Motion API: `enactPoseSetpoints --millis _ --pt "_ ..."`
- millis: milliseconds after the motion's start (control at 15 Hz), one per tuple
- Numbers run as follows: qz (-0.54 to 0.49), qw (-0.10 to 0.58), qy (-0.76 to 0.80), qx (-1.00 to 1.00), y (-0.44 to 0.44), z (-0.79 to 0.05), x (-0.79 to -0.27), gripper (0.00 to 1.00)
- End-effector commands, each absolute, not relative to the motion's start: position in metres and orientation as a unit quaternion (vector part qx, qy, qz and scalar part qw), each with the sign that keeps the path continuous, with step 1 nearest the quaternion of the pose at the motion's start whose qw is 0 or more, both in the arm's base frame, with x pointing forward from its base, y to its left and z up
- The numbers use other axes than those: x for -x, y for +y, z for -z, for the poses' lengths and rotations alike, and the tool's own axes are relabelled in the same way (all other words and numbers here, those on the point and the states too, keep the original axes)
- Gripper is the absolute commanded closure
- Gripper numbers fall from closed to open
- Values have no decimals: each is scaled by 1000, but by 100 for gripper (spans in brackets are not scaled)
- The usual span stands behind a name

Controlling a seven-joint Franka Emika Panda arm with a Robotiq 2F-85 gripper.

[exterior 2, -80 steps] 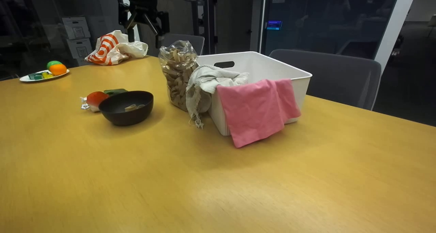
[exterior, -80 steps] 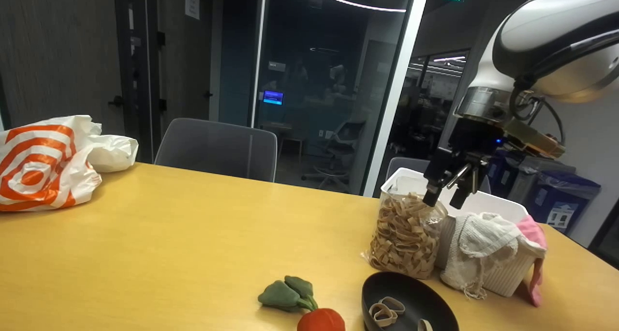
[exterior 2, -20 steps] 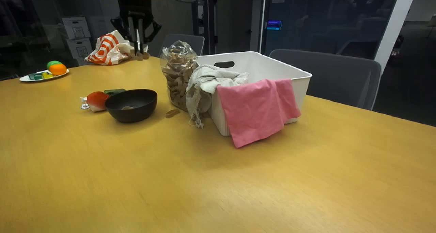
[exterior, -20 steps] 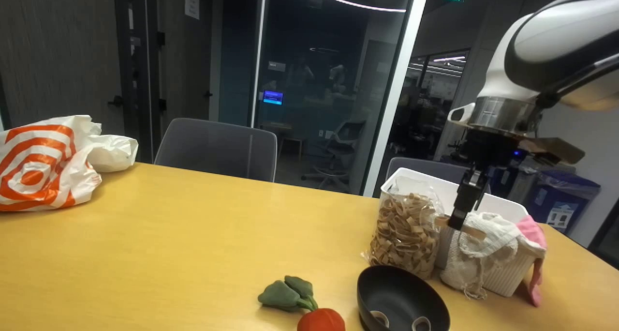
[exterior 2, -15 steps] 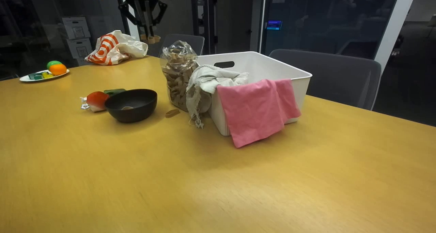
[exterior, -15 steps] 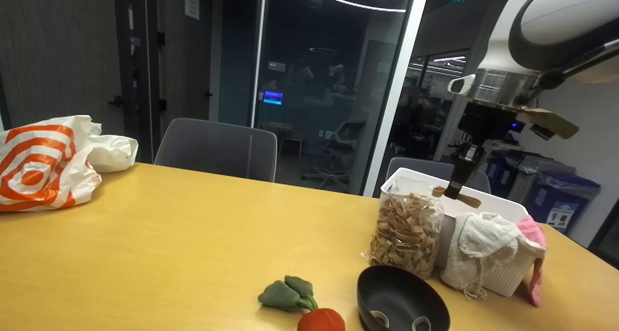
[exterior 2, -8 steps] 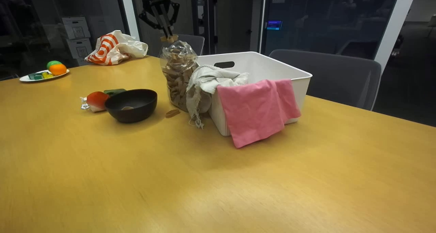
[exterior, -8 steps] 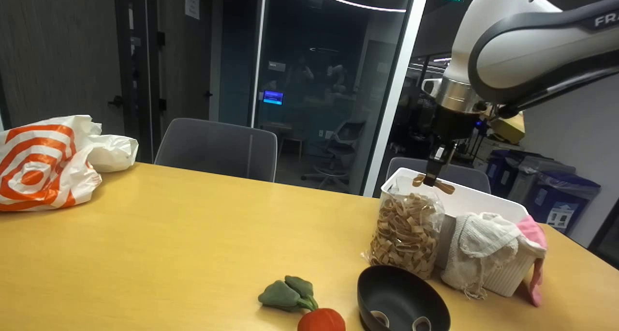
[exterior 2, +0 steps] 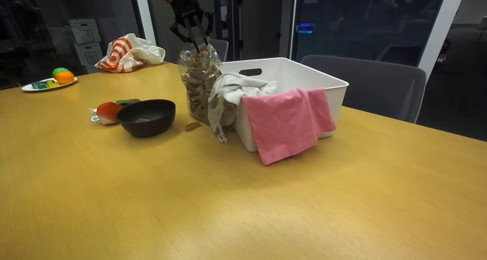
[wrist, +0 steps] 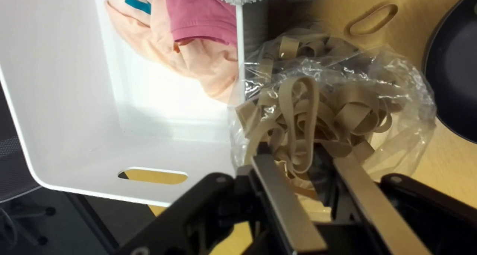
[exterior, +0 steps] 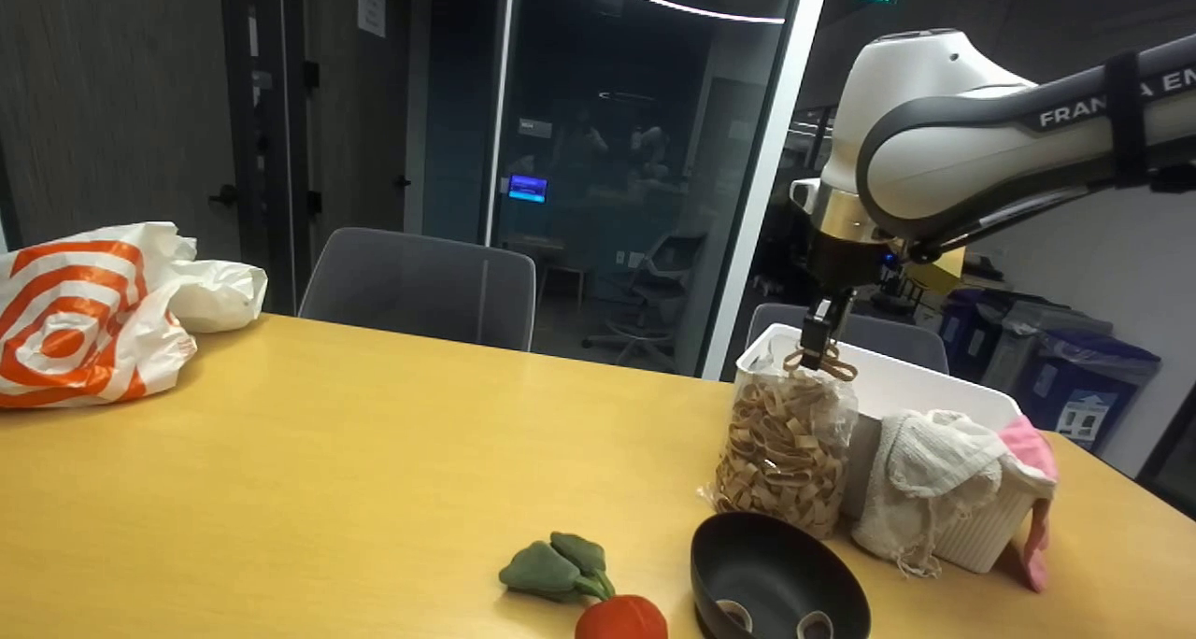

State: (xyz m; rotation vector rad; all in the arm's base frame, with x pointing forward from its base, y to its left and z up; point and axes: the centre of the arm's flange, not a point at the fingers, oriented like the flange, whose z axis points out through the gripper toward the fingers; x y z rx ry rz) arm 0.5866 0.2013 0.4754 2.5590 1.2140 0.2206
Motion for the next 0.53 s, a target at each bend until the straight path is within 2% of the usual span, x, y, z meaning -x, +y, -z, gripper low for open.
enactPoseSetpoints --millis 0,267,333,467 --pt "-85 146 418 -892 202 -498 -590 35" --pt "-77 115 423 -896 198 -518 -580 4" --pt "-73 105 423 -897 196 -521 -577 1" --pt "-57 86 421 -901 192 -525 -571 0"
